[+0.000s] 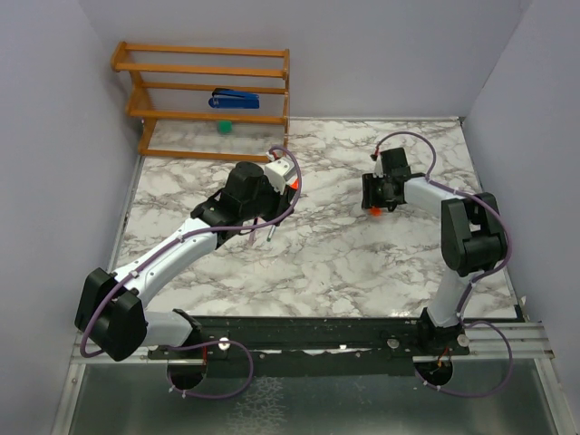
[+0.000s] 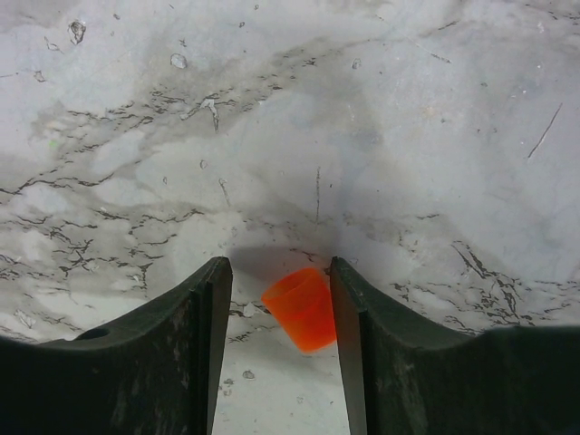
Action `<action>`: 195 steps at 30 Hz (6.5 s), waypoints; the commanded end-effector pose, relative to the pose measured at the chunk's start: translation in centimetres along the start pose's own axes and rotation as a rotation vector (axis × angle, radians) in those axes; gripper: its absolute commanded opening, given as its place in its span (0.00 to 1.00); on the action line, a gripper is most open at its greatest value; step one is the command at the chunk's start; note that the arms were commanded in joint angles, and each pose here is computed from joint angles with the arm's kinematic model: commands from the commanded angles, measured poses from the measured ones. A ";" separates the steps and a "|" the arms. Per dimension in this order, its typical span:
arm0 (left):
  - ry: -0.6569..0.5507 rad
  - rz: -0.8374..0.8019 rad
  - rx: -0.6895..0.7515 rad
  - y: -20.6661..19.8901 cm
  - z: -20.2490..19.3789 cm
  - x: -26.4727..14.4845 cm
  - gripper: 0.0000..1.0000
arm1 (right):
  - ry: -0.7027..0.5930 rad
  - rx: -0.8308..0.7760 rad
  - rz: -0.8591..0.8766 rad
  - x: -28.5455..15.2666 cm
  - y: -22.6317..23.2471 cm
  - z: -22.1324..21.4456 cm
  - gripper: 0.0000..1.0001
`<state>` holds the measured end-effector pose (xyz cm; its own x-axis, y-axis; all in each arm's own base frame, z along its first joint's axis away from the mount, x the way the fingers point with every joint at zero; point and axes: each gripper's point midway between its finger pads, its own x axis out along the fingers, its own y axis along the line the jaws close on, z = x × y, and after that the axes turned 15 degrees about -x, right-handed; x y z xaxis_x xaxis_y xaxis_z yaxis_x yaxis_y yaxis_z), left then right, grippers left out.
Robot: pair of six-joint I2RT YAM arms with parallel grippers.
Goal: Insert the pens into the pen caps
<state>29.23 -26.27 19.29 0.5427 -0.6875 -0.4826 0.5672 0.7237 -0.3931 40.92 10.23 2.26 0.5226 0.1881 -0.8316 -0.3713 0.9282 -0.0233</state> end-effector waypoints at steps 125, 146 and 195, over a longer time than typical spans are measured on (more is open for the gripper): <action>0.050 0.107 -0.007 4.0 -1.0 1.3 0.00 | 0.461 1.480 -0.199 -2.0 0.8 -2.7 0.49; 0.055 0.112 -0.012 4.3 -1.1 1.5 0.00 | 0.450 1.477 -0.245 -1.8 -1.2 -3.4 0.47; 0.065 0.075 -0.056 4.0 -1.1 1.6 0.00 | -0.033 0.894 0.296 -4.1 2.2 9.3 0.00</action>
<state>31.50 -24.04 15.82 0.5595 -0.6054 -0.5661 0.4868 0.7928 -0.3667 41.72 10.53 4.37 0.3216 0.2790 -0.9048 0.5981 0.6810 0.4225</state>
